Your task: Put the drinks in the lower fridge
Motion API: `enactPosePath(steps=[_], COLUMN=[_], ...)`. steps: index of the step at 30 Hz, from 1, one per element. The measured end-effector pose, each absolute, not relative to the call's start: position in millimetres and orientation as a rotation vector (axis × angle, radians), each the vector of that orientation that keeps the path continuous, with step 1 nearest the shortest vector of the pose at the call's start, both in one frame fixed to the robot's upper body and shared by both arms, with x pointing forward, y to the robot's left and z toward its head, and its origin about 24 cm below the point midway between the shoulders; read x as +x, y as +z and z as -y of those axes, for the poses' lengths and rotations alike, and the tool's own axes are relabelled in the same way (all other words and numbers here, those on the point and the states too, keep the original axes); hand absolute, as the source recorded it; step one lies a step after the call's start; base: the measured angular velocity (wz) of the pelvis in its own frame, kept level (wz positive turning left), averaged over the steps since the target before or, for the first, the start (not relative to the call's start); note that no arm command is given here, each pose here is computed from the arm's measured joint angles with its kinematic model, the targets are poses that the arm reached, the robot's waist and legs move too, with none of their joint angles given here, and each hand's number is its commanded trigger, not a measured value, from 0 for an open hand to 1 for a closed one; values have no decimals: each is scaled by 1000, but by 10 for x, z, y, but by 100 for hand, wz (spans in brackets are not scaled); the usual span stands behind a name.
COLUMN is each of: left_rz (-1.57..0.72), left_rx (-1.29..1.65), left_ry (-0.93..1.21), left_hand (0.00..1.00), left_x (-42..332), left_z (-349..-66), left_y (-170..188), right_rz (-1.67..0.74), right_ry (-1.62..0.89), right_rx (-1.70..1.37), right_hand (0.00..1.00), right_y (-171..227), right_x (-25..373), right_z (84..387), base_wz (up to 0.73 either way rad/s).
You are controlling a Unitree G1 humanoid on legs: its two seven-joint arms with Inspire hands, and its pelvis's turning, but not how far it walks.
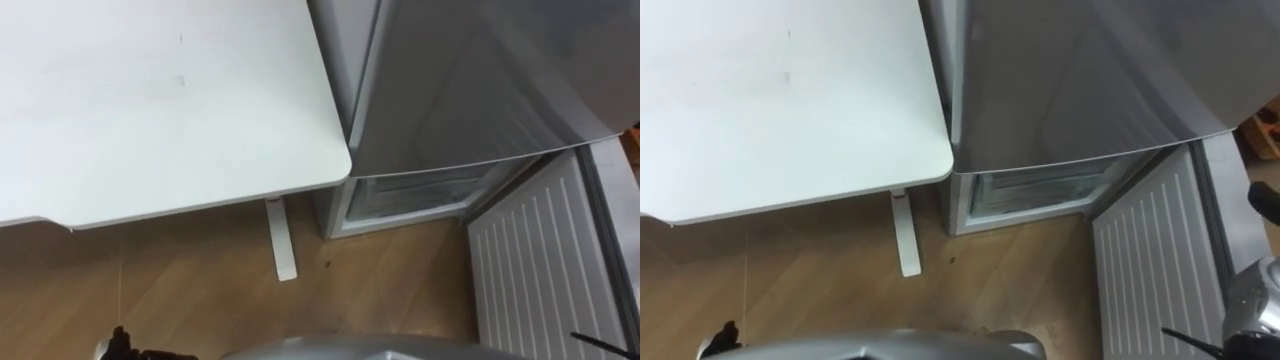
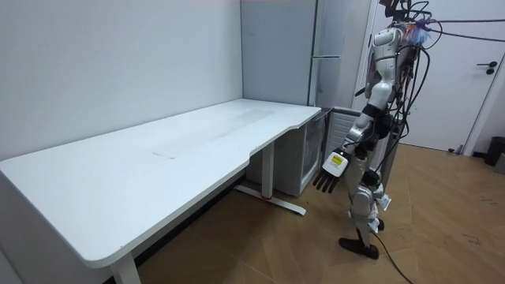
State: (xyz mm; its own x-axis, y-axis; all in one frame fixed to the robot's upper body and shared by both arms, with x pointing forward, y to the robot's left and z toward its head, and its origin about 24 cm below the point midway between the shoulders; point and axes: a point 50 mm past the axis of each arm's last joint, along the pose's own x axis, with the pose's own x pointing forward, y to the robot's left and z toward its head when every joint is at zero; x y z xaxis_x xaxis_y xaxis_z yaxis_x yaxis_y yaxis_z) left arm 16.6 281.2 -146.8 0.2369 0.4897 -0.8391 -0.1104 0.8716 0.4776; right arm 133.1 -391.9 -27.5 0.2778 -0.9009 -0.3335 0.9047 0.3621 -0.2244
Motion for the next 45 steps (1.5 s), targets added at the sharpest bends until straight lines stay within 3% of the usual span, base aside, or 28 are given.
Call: enactPosePath(steps=[24,45], left_rz=[-1315,-1324], left_rx=[339,293], left_ry=[447,447], left_hand=[0,0], left_x=[78,60], left_z=[-2846,-2881], left_y=[-1462,-1454], right_rz=[-745,-725], right_ry=[-1430,-1382], right_rx=[216,534], right_hand=[0,0], right_y=[-797,-931], right_x=[624,400], right_z=[3902,3907], base_wz=[-2,-2])
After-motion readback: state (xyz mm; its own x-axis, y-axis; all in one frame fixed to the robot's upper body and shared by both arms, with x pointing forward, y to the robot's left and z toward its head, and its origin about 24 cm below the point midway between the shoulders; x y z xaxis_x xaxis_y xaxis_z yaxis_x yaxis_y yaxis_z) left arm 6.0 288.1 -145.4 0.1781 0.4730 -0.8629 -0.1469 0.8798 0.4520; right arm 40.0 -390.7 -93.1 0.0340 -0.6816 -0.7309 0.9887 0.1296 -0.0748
